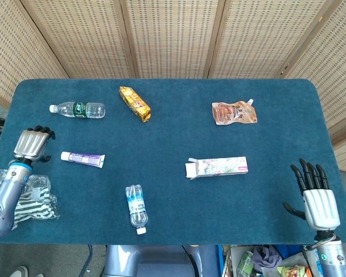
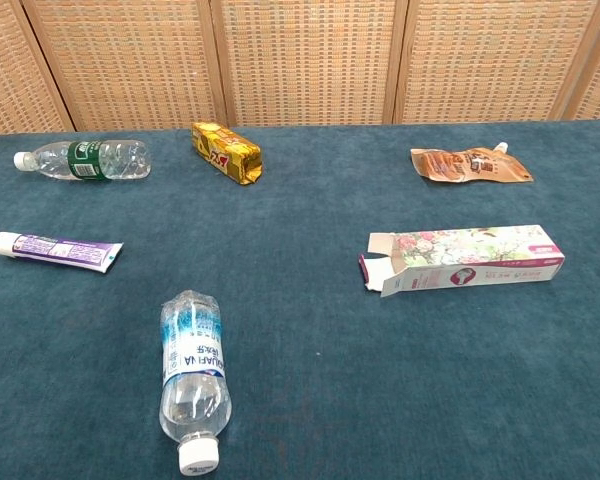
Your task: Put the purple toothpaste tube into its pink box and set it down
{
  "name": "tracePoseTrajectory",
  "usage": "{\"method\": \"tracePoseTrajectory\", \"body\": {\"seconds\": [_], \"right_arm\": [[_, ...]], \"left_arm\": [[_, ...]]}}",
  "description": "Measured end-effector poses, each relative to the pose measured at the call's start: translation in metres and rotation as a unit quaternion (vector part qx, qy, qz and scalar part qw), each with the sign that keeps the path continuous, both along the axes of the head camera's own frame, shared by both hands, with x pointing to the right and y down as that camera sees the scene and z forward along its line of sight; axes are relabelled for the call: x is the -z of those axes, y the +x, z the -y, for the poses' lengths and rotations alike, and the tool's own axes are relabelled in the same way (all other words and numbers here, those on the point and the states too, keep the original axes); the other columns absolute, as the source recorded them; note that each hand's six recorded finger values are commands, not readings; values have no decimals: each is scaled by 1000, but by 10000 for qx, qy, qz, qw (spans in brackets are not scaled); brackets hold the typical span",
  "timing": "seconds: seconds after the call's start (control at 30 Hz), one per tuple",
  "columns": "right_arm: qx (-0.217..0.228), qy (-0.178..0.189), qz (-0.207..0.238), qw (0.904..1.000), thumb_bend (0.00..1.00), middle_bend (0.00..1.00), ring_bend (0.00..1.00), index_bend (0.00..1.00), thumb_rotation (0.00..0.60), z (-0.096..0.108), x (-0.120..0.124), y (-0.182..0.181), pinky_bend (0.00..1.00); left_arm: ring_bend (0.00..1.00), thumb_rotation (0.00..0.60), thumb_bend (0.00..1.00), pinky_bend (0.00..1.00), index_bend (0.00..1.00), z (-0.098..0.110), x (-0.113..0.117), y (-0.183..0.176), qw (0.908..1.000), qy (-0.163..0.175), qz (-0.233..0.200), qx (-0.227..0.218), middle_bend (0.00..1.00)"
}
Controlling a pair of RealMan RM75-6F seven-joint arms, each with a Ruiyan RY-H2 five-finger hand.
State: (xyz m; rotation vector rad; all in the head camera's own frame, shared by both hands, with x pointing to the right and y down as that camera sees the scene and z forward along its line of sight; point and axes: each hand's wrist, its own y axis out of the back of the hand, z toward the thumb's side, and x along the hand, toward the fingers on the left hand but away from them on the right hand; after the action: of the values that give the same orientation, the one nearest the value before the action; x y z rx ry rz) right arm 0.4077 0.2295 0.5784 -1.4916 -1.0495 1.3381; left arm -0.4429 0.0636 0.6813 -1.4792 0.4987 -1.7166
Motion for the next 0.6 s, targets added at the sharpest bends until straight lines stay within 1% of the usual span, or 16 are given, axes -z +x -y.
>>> {"method": "tracePoseTrajectory", "body": {"seconds": [0.33, 0.6], "right_arm": [[-58, 8, 7, 10000, 5, 0, 0, 81, 600, 1, 1, 3, 0], [-58, -19, -16, 10000, 4, 0, 0, 81, 600, 1, -1, 3, 0]], "left_arm": [[220, 600, 228, 318, 383, -7, -20, 9, 9994, -250, 188, -157, 299], [220, 600, 228, 319, 384, -8, -34, 19, 9988, -416, 197, -179, 300]]}}
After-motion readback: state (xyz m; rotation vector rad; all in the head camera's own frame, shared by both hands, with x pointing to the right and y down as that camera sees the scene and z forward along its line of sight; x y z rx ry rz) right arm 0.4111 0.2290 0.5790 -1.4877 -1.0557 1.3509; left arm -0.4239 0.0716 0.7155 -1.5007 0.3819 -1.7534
